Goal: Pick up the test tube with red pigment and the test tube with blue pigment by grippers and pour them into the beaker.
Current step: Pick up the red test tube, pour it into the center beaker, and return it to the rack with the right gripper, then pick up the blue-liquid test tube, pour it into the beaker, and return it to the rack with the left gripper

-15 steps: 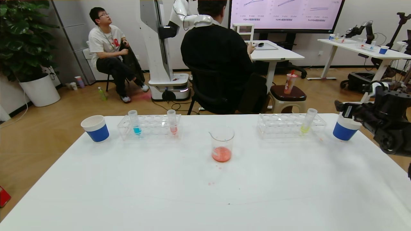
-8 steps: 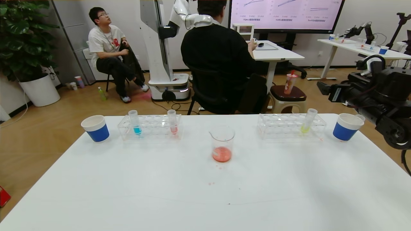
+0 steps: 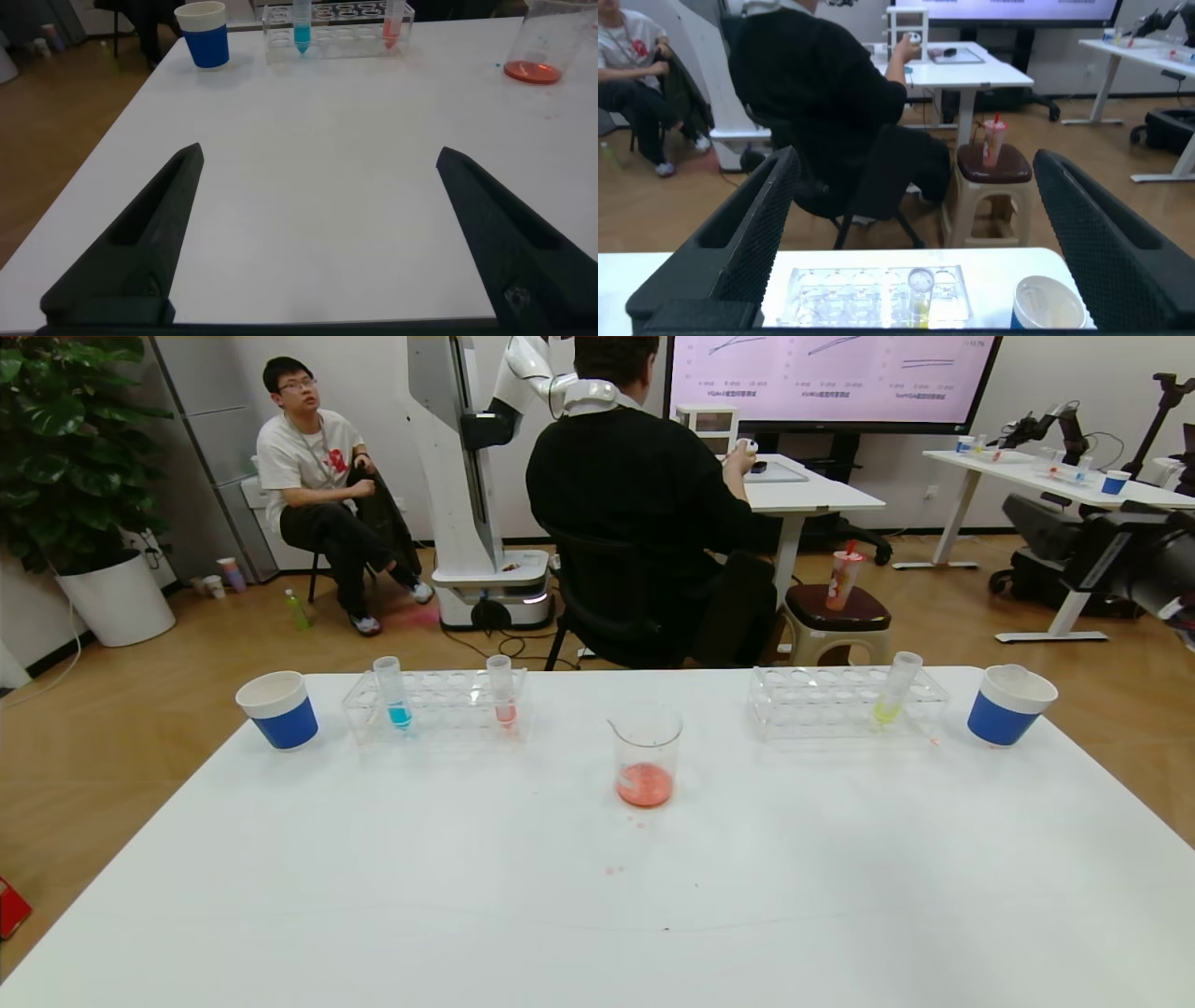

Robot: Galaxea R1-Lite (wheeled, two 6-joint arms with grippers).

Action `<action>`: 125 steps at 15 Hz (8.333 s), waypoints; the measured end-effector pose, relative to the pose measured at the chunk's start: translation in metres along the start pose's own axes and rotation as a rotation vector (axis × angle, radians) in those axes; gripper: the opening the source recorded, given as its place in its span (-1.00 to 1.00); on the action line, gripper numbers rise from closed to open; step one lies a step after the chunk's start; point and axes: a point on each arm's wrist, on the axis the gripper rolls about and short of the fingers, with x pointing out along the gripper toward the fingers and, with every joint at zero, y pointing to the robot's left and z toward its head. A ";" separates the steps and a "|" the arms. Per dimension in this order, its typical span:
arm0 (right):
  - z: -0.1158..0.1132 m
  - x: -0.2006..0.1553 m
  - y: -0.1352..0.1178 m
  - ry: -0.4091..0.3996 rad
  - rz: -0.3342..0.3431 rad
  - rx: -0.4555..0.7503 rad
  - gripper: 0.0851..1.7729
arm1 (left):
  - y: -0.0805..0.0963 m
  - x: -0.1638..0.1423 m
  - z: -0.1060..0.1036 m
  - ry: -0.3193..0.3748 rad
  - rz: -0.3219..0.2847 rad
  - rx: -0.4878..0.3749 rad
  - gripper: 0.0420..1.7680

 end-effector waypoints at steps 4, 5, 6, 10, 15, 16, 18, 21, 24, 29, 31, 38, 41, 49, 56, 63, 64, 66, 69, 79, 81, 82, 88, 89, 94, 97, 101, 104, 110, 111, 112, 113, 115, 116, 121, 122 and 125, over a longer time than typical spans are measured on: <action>0.056 -0.076 -0.001 -0.153 0.005 -0.006 0.96 | 0.000 0.000 0.000 0.000 0.000 0.000 0.97; 0.066 -0.099 -0.002 -0.195 0.004 -0.018 0.96 | 0.000 0.000 0.000 0.000 0.000 0.000 0.97; 0.071 -0.119 -0.002 -0.231 0.001 -0.034 0.96 | 0.000 0.000 0.000 0.000 0.000 0.000 0.97; 0.067 -0.199 -0.006 -0.335 -0.014 -0.115 0.96 | 0.000 0.000 0.000 0.000 0.000 0.000 0.97; 0.029 -0.282 -0.010 -0.280 0.018 -0.179 0.96 | 0.000 0.000 0.000 0.000 0.000 0.000 0.97; 0.019 -0.295 -0.011 -0.266 0.033 -0.184 0.96 | 0.000 0.000 0.000 0.000 0.000 0.000 0.97; -0.011 -0.315 -0.012 -0.215 0.052 -0.190 0.96 | 0.000 0.000 0.000 0.000 0.000 0.000 0.97; -0.064 -0.320 -0.015 -0.112 0.039 -0.194 0.96 | 0.000 0.000 0.000 0.000 0.000 0.000 0.97; -0.116 -0.317 -0.018 0.110 0.011 -0.166 0.96 | 0.000 0.000 0.000 0.000 0.000 0.000 0.97; -0.132 -0.319 -0.018 0.219 0.056 -0.135 0.96 | 0.000 0.000 0.000 0.000 0.000 0.000 0.97; -0.133 -0.319 -0.018 0.222 0.050 -0.107 0.96 | 0.000 0.000 0.000 0.000 0.000 0.000 0.97; -0.133 -0.319 -0.018 0.223 0.048 -0.105 0.96 | 0.000 0.000 0.000 0.001 -0.004 0.011 0.97; -0.133 -0.319 -0.018 0.223 0.048 -0.104 0.96 | 0.000 0.000 0.000 0.001 0.002 0.000 0.97; -0.133 -0.319 -0.018 0.223 0.047 -0.103 0.96 | 0.001 -0.007 0.045 -0.086 -0.023 0.028 0.97; -0.133 -0.319 -0.018 0.223 0.046 -0.104 0.96 | 0.006 0.043 0.142 -0.079 -0.055 0.012 0.97; -0.133 -0.319 -0.018 0.223 0.047 -0.104 0.96 | 0.004 0.177 0.154 -0.016 -0.060 0.009 0.97; -0.133 -0.319 -0.018 0.223 0.047 -0.104 0.96 | 0.003 0.196 0.148 -0.008 -0.059 0.007 0.97; -0.133 -0.319 -0.018 0.223 0.047 -0.104 0.96 | 0.003 0.235 0.134 0.002 -0.054 0.005 0.97; -0.133 -0.319 -0.018 0.223 0.047 -0.104 0.96 | 0.005 0.284 0.105 0.031 -0.035 -0.001 0.97; -0.133 -0.319 -0.018 0.223 0.047 -0.103 0.96 | 0.008 0.356 0.011 0.116 -0.001 -0.027 0.97; -0.133 -0.319 -0.018 0.223 0.047 -0.104 0.96 | 0.008 0.367 0.005 0.115 0.009 -0.028 0.97; -0.133 -0.319 -0.018 0.223 0.047 -0.103 0.96 | 0.009 0.374 0.004 0.104 0.027 -0.029 0.97; -0.133 -0.319 -0.018 0.223 0.047 -0.103 0.96 | 0.006 0.426 -0.001 0.049 0.041 -0.031 0.97; -0.133 -0.319 -0.018 0.223 0.047 -0.103 0.96 | 0.006 0.434 -0.004 0.040 0.041 -0.031 0.97; -0.133 -0.319 -0.018 0.223 0.047 -0.103 0.96 | 0.009 0.456 -0.011 0.018 0.049 -0.029 0.97; -0.133 -0.319 -0.018 0.223 0.047 -0.103 0.96 | 0.009 0.459 -0.013 0.015 0.051 -0.030 0.97; -0.133 -0.319 -0.018 0.223 0.047 -0.103 0.96 | 0.008 0.462 -0.013 0.006 0.048 -0.029 0.64; -0.133 -0.319 -0.018 0.223 0.047 -0.103 0.96 | 0.005 0.462 -0.012 0.004 0.041 -0.028 -0.58; -0.133 -0.319 -0.018 0.223 0.047 -0.103 0.96 | 0.005 0.462 -0.008 0.000 0.041 -0.025 -0.43; -0.133 -0.319 -0.018 0.223 0.047 -0.103 0.96 | 0.005 0.462 -0.005 0.002 0.040 -0.025 -0.43; -0.133 -0.319 -0.018 0.223 0.048 -0.104 0.96 | 0.005 0.461 -0.002 0.011 0.041 -0.024 -0.43; -0.133 -0.319 -0.018 0.223 0.048 -0.103 0.96 | 0.006 0.461 0.005 0.010 0.042 -0.024 -0.43; -0.133 -0.319 -0.018 0.223 0.047 -0.103 0.96 | 0.006 0.460 0.023 0.007 0.040 -0.024 -0.43; -0.133 -0.319 -0.018 0.223 0.048 -0.104 0.96 | 0.006 0.459 0.036 0.015 0.039 -0.024 -0.43; -0.133 -0.319 -0.018 0.223 0.047 -0.103 0.96 | 0.006 0.448 0.102 -0.004 0.022 -0.029 -0.43; -0.133 -0.319 -0.018 0.223 0.047 -0.104 0.96 | 0.004 0.444 0.112 -0.016 0.012 -0.029 -0.43; -0.133 -0.319 -0.018 0.223 0.047 -0.103 0.96 | -0.011 0.438 0.127 -0.030 -0.037 -0.029 -0.43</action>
